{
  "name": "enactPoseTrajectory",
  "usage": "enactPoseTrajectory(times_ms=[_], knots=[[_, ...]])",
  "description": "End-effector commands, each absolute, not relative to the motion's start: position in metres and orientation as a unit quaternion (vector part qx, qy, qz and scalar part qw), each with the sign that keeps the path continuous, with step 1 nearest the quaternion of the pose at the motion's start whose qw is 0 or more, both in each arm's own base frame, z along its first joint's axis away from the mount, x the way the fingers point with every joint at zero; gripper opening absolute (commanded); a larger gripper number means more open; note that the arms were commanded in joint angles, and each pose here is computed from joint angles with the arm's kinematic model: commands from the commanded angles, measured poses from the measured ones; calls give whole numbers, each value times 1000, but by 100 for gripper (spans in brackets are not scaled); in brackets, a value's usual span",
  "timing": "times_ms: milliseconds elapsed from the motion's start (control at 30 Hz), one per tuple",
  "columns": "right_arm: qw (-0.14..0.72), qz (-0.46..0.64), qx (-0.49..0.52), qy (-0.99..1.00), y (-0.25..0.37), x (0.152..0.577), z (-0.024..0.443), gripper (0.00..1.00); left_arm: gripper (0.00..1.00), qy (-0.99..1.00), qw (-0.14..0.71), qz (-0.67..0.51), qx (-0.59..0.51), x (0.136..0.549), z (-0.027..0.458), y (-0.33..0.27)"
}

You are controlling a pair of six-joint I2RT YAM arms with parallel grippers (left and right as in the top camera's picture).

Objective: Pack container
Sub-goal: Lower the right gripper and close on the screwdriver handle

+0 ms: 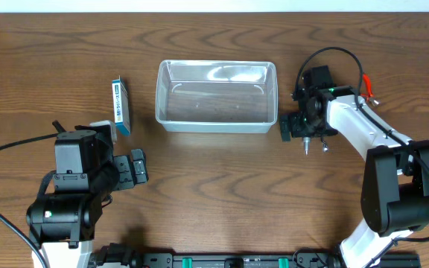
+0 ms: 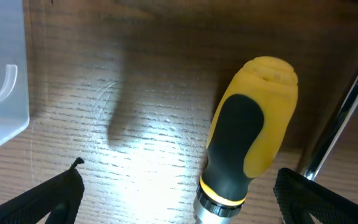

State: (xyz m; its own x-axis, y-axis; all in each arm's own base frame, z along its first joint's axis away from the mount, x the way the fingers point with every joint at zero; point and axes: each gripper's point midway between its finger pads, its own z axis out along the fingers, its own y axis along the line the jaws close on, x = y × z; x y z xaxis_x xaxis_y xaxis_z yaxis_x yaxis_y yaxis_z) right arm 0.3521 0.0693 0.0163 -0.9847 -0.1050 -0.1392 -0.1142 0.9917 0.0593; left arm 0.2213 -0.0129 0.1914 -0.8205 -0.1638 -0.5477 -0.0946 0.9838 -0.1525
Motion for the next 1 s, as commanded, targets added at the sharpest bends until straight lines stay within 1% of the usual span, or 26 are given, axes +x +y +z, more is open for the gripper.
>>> enactPoseTrajectory(times_ms=[0, 300, 633, 767, 800, 867, 967], knots=[[73, 34, -57, 995, 68, 358, 17, 99, 98, 950, 301, -54, -59, 223, 198, -12], [54, 32, -55, 997, 68, 357, -3, 99, 98, 950, 301, -54, -59, 223, 198, -12], [50, -6, -7, 999, 54, 357, -10, 99, 98, 950, 301, -54, -59, 223, 198, -12], [50, -5, 1, 999, 55, 357, -10, 93, 98, 950, 301, -54, -59, 223, 198, -12], [50, -5, 1, 999, 55, 357, -10, 91, 98, 950, 301, -54, -59, 223, 198, -12], [49, -5, 1, 999, 54, 357, -10, 82, 98, 950, 301, -54, -59, 223, 198, -12], [50, -5, 1, 999, 55, 357, -10, 71, 98, 950, 301, -54, -59, 223, 198, -12]])
